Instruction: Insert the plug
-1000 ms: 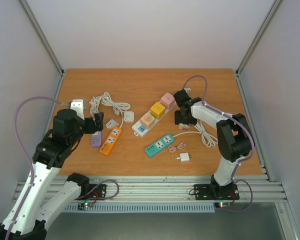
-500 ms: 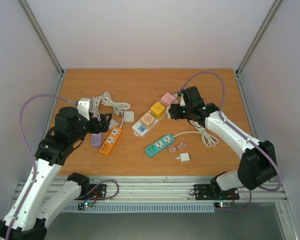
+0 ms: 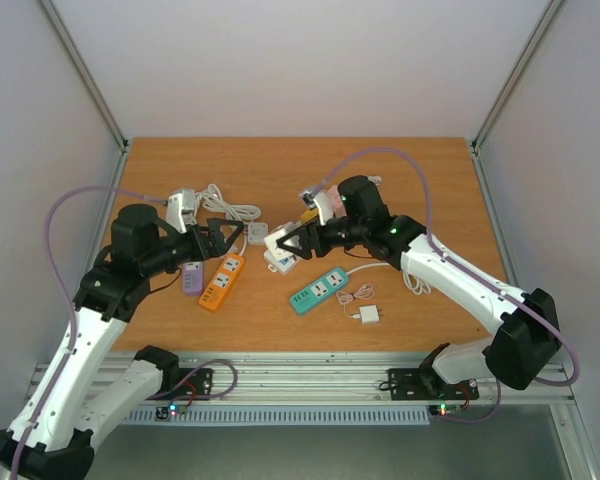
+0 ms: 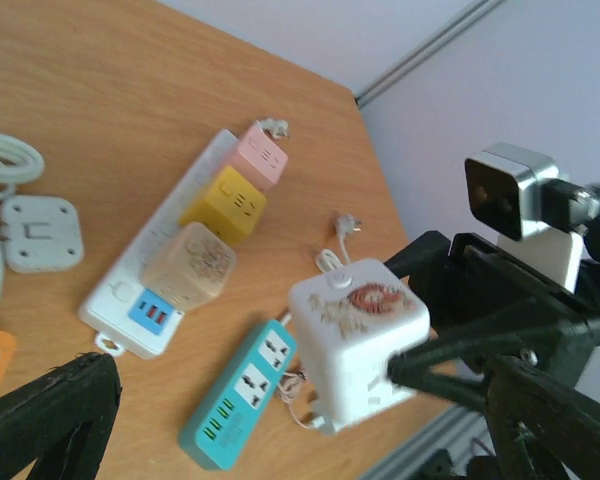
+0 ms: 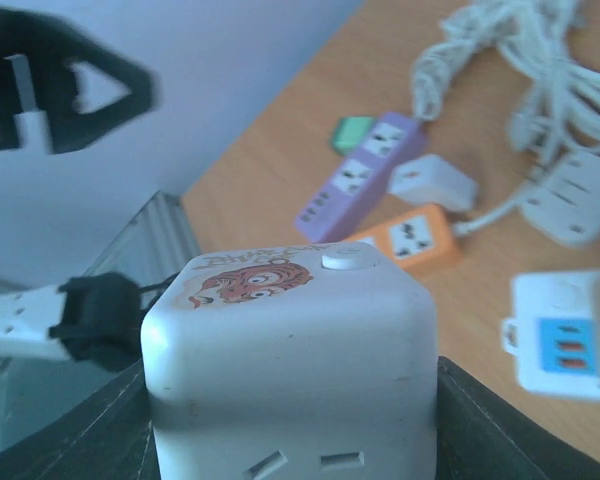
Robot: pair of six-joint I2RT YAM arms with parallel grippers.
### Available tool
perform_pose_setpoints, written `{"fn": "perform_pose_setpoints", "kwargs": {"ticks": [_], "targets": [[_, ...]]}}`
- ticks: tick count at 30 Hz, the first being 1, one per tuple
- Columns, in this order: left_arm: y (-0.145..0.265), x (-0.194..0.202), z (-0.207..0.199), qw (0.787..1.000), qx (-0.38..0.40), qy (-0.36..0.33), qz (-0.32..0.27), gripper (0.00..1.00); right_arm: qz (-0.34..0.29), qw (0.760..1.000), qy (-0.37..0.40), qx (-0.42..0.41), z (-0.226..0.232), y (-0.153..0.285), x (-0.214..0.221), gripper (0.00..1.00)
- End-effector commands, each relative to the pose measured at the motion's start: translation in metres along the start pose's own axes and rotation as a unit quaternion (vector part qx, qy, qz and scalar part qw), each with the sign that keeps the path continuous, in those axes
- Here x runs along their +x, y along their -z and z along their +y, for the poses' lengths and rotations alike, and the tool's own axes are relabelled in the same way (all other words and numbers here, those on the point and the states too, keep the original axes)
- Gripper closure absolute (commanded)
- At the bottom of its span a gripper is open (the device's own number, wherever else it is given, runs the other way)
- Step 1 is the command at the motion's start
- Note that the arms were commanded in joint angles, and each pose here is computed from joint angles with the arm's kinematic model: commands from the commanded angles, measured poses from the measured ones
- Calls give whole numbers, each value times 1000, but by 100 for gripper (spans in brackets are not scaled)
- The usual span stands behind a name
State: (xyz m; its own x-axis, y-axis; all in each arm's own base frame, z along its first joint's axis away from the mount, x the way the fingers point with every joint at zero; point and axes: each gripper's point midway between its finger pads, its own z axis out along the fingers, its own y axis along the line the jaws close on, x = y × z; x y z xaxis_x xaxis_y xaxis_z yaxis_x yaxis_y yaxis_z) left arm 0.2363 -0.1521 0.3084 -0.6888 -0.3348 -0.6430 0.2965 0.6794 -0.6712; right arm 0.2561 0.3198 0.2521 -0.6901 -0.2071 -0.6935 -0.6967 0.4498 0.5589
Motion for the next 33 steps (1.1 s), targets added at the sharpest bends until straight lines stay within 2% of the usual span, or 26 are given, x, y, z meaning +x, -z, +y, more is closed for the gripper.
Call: {"fn": "perform_pose_setpoints", "kwargs": {"ticks": [1,7,15,17,20,24,29,33], "targets": [[-4,-6,-26,998,57,31,25,1,-5,992,90,-90,57,-2,-14,45],[-17,7,-33,992,96,41,75,1,9,987,107,-121,71,-13,-10,45],[-19,10,-42,986,131,66,85,1,-12,985,129,-114,71,-17,-24,45],[-15,5,-45,987,134,58,69,1,-21,984,134,-111,74,-15,-34,45],[-3,-10,-50,990,142,20,9,1,-33,980,136,-139,90,-9,-49,44],[8,-24,-63,984,170,-14,-44,1,-56,979,111,-164,103,8,-73,44],[15,-38,-88,970,236,-7,-58,1,-100,972,37,-208,114,35,-110,44],[23,-45,-115,947,315,-14,-58,6,-131,958,-4,-255,133,48,-130,44]]}}
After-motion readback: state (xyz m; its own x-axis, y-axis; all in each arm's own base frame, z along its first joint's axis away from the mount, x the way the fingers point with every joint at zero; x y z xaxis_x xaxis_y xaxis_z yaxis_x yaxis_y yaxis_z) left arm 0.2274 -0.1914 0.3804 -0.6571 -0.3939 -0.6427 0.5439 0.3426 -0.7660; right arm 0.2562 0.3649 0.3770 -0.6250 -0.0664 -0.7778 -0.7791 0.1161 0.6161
